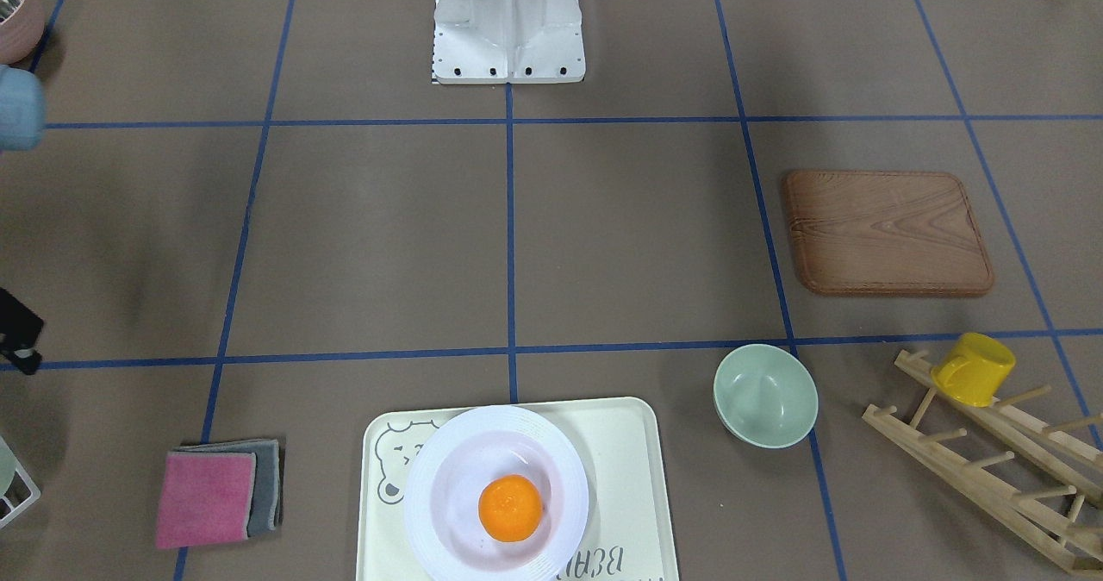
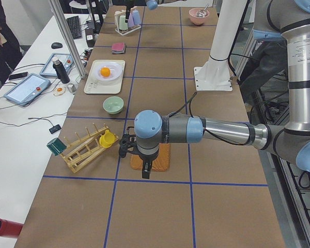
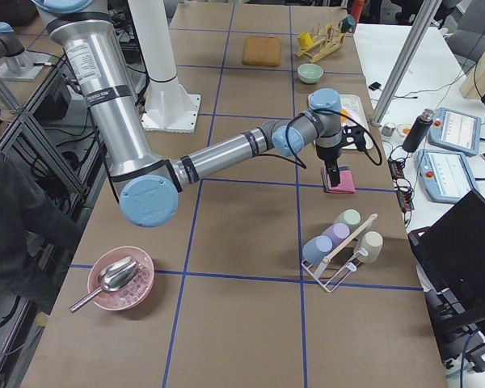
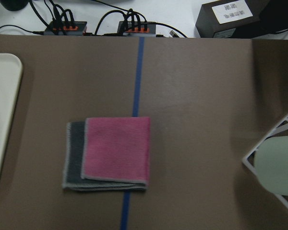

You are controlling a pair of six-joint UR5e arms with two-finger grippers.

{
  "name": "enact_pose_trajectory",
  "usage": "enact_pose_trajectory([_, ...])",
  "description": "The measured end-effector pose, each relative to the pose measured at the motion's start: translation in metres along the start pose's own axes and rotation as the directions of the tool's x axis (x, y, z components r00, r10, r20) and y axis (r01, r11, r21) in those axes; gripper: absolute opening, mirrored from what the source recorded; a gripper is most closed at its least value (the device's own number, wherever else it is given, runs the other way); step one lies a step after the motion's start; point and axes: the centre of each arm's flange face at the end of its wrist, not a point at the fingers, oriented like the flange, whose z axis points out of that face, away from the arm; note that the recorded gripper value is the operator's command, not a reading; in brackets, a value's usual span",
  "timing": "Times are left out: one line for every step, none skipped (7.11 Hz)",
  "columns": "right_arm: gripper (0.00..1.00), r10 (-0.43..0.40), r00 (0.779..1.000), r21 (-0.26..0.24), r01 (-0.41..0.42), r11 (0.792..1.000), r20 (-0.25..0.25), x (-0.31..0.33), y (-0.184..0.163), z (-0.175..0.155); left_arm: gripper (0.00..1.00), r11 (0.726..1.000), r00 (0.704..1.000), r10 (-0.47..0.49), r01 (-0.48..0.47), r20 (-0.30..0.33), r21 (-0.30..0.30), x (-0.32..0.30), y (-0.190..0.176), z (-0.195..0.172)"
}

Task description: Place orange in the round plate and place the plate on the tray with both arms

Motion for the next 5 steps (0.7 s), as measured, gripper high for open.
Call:
enact_pose_trajectory([1.00,-0.065,0.998,-0.027,0.064,0.998,-0.017,0.061,0.027,-0.006,0.99,1.000,1.000,-0.007,0.007,0.000,-0.006,-0.003,0.002,0.003])
enact_pose_trajectory([1.00,-0.098,0.995,-0.052,0.097,0.994,-0.013,0.107,0.053,-0.016,0.99,1.000,1.000,-0.006,0.006,0.002,-0.007,-0.003,0.003,0.003])
enact_pose_trajectory([1.00,-0.111,0.994,-0.071,0.111,0.991,0.004,0.140,0.081,-0.025,0.99,1.000,1.000,-0.004,0.004,0.005,-0.007,-0.003,0.004,0.003])
enact_pose_trajectory([1.00,-0.106,0.994,-0.086,0.107,0.991,0.018,0.162,0.111,-0.032,0.99,1.000,1.000,-0.005,0.005,0.009,-0.009,-0.004,0.005,0.003])
enact_pose_trajectory([1.00,-0.093,0.995,-0.099,0.096,0.990,0.034,0.175,0.138,-0.036,0.99,1.000,1.000,-0.008,0.008,0.018,-0.014,-0.006,0.008,0.005])
